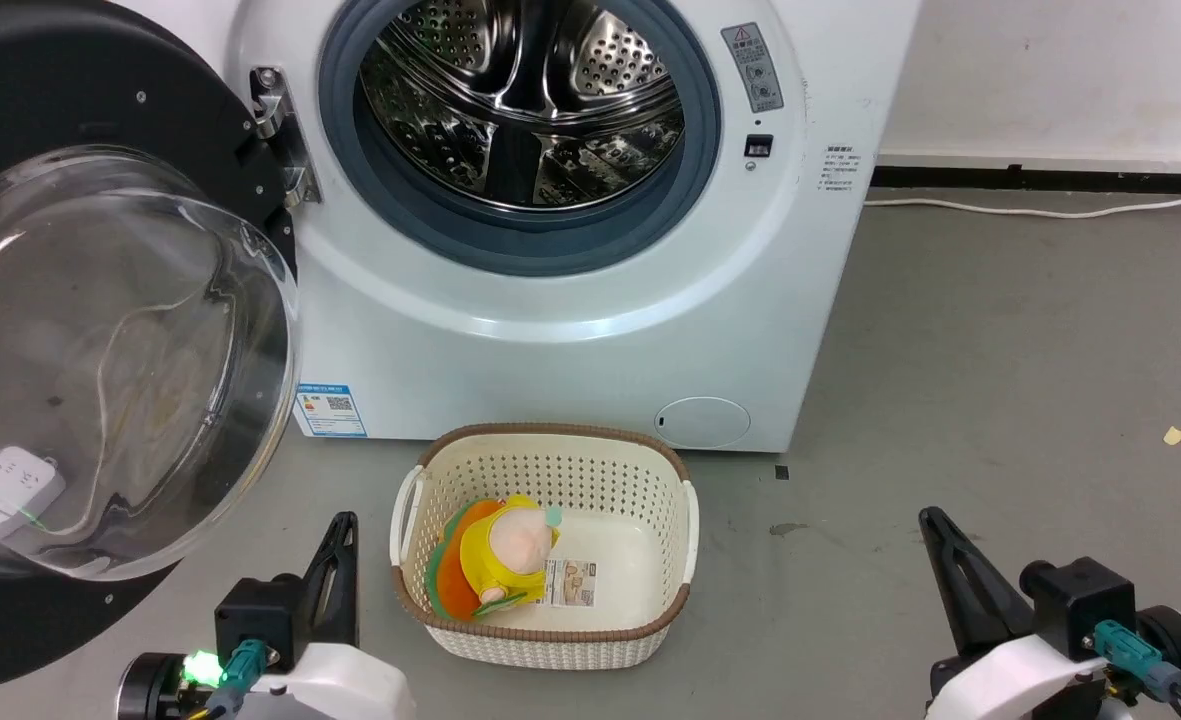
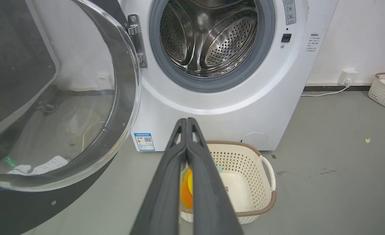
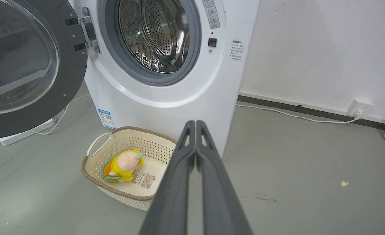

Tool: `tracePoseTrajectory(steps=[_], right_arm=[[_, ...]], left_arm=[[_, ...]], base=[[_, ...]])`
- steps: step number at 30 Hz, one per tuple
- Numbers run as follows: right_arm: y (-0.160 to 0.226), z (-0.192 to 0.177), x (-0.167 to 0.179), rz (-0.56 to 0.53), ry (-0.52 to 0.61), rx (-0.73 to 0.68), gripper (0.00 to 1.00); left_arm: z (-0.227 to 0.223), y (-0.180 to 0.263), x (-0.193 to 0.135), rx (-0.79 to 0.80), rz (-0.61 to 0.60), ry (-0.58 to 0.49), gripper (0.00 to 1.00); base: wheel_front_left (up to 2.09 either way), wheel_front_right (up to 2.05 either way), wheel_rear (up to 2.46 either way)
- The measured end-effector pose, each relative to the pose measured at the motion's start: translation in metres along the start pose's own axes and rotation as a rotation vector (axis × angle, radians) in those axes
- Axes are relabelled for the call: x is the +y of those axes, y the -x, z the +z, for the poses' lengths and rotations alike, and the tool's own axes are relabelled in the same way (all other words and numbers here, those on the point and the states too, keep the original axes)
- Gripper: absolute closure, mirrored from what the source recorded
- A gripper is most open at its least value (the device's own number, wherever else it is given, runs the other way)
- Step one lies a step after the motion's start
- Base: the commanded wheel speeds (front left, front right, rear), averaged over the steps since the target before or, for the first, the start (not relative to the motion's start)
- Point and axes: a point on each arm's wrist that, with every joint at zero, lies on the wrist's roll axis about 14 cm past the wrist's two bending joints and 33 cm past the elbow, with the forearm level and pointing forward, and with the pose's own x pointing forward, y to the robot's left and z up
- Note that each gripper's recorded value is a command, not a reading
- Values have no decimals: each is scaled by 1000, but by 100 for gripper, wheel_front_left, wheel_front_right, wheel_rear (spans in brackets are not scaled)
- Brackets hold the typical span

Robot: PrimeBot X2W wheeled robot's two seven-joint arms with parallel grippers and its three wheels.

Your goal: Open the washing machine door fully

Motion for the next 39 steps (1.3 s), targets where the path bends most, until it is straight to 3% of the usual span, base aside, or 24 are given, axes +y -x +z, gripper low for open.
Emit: tracePoseTrajectory(steps=[39], right_arm=[[-2, 0, 0, 2, 13, 21, 100]], left_arm=[[0, -1, 7, 23, 20, -17, 100]], base=[[0, 0, 0]])
